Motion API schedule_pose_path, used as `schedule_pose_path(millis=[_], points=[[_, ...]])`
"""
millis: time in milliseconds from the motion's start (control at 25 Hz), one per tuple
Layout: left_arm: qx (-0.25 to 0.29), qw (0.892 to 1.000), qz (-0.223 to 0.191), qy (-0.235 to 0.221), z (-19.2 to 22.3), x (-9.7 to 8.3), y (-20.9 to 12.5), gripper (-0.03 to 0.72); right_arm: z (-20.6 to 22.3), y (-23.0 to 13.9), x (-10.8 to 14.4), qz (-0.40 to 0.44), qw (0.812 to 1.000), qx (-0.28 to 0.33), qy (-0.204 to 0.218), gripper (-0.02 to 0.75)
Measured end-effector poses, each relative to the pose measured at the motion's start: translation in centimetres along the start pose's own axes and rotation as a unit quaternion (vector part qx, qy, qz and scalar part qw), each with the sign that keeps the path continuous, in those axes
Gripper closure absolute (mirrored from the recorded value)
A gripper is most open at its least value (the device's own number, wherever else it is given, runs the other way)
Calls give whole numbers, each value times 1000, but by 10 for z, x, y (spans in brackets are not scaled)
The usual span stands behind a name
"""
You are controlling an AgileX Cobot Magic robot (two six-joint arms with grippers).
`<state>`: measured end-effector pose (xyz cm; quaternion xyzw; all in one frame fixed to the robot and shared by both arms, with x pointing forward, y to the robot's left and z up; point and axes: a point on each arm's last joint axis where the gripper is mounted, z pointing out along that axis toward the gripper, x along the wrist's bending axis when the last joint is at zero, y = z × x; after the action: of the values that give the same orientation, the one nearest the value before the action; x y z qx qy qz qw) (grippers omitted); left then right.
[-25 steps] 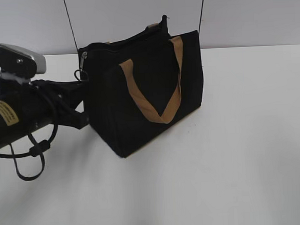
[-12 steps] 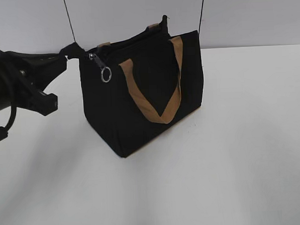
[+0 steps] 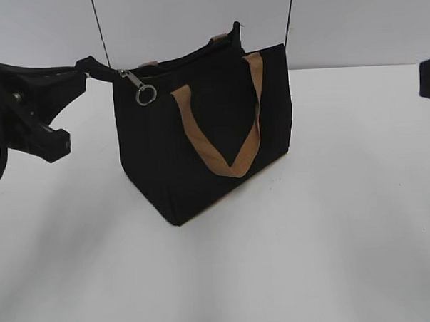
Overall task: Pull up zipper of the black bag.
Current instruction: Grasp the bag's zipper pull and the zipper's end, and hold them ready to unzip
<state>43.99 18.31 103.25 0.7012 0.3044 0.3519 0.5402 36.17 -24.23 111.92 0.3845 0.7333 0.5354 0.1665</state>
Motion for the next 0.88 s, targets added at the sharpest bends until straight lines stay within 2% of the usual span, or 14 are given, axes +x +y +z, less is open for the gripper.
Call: schedule_pose_path(millis=[240, 480, 880], points=[[-10, 1000, 2, 1, 1, 1, 6, 682, 24, 16, -20, -16, 999, 22, 20, 349], [-19, 1000, 3, 2, 3, 2, 12, 682, 56, 17, -15, -53, 996, 35, 58, 349], [-19, 1000, 3, 2, 3, 2, 12, 682, 128, 1, -7, -103, 990, 78, 63, 349]])
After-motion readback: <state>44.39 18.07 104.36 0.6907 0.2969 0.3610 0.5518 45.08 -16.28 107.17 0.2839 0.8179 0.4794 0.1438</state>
